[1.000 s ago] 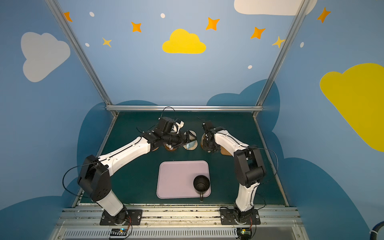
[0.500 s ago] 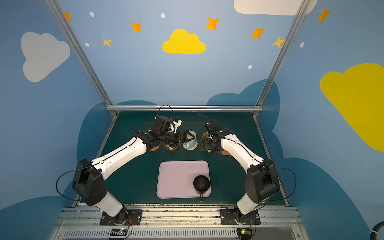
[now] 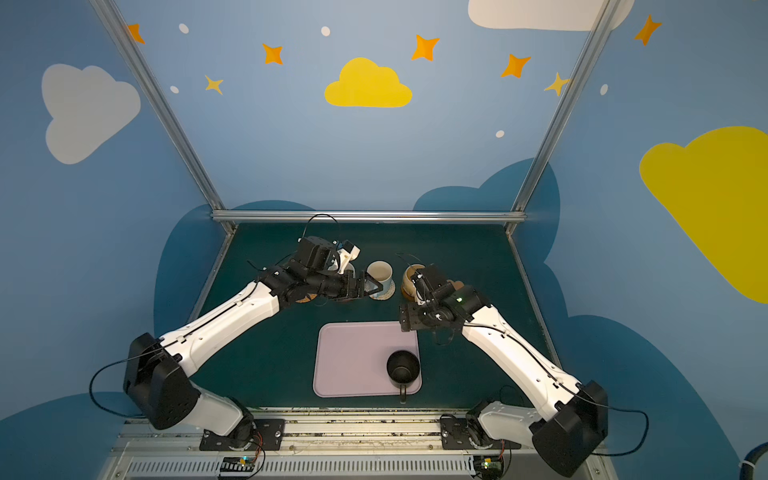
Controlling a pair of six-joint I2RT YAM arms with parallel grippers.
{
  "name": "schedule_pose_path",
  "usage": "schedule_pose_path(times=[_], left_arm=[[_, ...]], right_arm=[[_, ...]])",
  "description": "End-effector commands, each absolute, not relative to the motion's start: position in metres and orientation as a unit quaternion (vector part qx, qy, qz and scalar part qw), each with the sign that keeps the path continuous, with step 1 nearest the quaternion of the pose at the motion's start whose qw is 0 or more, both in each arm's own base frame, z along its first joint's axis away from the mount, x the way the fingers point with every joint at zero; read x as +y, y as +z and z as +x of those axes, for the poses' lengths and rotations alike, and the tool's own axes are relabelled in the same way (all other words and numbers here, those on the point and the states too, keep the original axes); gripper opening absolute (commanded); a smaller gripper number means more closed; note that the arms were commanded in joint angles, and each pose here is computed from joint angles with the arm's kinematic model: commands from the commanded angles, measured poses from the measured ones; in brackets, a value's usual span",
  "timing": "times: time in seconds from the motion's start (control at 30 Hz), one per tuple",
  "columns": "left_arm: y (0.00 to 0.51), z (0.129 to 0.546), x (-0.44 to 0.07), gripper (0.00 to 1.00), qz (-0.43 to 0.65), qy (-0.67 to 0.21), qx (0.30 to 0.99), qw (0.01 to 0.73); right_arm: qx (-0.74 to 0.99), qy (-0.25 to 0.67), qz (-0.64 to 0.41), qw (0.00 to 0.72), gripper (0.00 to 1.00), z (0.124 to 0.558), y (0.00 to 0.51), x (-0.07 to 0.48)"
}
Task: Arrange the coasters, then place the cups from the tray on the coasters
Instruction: 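Move the right gripper over the black mug while the left draws back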
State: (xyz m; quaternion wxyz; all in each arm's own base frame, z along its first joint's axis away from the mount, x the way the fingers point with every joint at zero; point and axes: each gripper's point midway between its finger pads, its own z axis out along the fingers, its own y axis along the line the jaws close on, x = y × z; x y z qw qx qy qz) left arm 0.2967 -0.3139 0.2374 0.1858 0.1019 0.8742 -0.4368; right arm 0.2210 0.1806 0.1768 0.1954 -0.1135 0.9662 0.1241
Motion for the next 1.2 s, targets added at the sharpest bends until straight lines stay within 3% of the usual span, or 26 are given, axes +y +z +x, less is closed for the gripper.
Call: schedule_pose_path(times=[0.0,0.37,1.17], left_arm=[[0.234,0.285,-0.308,1.0,0.103,-0.437,0.876,0.173],[0.209,0.271,-0.297,1.0,0.069,-0.419,0.893,0.147],[0.178,0.215,-0.291,0.98,0.046,-0.457,0.887,0.052]], right_arm=[[0.975,0.126,-0.106,0.151,0.89,0.187,0.163,0.177],[0.977,0.116,-0.124,0.131,0.89,0.133,0.145,0.18],[0.974,0.063,-0.162,0.143,0.86,0.092,0.102,0.197]])
